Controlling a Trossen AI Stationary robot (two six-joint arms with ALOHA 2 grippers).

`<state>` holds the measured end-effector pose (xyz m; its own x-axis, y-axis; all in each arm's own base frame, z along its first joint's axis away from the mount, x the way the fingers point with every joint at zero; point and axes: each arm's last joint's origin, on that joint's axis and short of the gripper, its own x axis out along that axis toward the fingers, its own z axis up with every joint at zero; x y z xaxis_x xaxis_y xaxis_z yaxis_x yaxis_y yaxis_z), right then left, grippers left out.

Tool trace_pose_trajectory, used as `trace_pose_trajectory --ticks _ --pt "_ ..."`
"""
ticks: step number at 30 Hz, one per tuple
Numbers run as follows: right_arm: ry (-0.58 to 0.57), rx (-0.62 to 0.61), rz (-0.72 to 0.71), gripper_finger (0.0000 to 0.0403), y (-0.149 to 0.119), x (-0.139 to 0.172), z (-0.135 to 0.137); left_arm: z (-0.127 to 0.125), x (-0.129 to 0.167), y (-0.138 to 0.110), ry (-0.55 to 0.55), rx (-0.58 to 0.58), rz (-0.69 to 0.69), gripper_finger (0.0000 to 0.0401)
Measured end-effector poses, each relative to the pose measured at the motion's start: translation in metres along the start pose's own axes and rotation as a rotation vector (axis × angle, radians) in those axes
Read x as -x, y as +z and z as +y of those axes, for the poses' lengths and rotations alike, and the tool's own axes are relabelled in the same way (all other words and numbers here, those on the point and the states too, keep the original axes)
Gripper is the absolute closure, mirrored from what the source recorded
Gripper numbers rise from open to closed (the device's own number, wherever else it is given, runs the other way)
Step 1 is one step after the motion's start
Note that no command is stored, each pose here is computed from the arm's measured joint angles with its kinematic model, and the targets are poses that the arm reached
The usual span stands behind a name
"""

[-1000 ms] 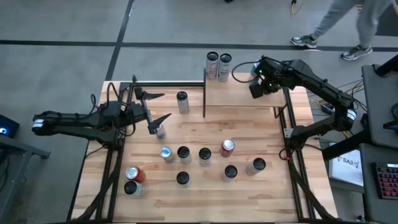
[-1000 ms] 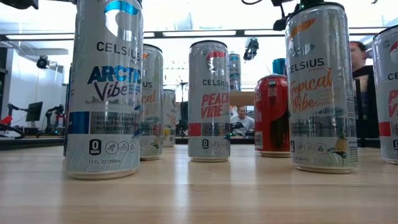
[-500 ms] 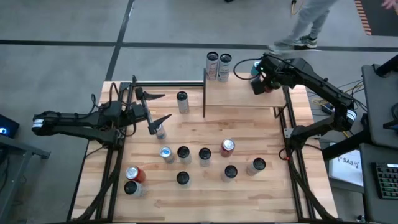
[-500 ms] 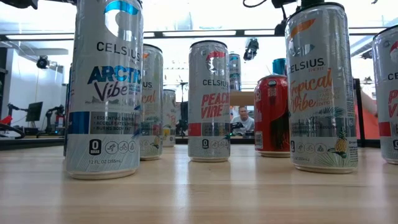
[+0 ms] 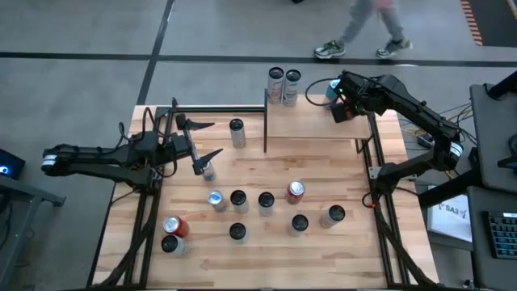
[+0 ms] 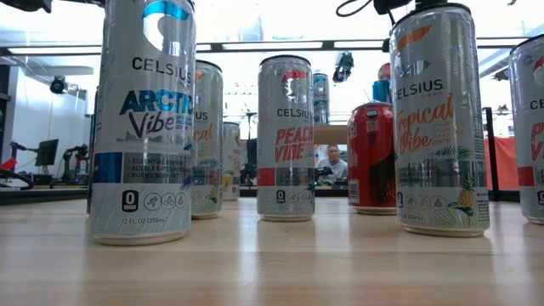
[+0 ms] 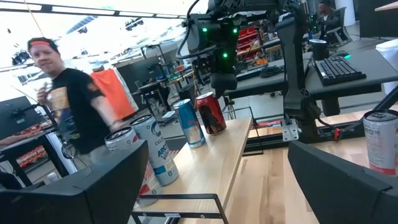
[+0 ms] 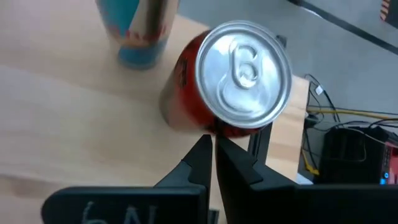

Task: Place canned beverage on shelf
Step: Put the top red black soda can on the shelf

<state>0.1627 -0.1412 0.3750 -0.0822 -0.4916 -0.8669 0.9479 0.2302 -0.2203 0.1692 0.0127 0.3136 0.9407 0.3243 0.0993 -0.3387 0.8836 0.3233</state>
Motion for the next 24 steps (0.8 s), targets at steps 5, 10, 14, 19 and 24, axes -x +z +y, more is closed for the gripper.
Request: trace_pose_trajectory --ticks 5,10,14,19,24 --pt "-0.022 -0.016 -0.057 0.0390 0.007 -0.002 -0.002 0.000 0.000 0.000 0.000 0.000 0.001 0.0031" --pt "-0.020 -0.025 -0.076 0.0390 0.011 -0.003 -0.004 0.000 0.000 -0.001 -0.001 -0.002 0.005 0.0031" --pt "0.013 -0.034 -0.064 0.0390 0.011 -0.004 -0.003 0.000 0.000 -0.001 -0.002 -0.002 0.005 0.0031" --pt "0.042 -0.040 -0.067 0.0390 0.012 -0.004 -0.001 0.000 0.000 -0.001 -0.002 -0.002 0.006 0.0031" --pt "-0.005 -0.039 -0.105 0.0390 0.019 -0.009 -0.001 0.000 0.000 -0.001 -0.002 -0.002 0.005 0.0031"
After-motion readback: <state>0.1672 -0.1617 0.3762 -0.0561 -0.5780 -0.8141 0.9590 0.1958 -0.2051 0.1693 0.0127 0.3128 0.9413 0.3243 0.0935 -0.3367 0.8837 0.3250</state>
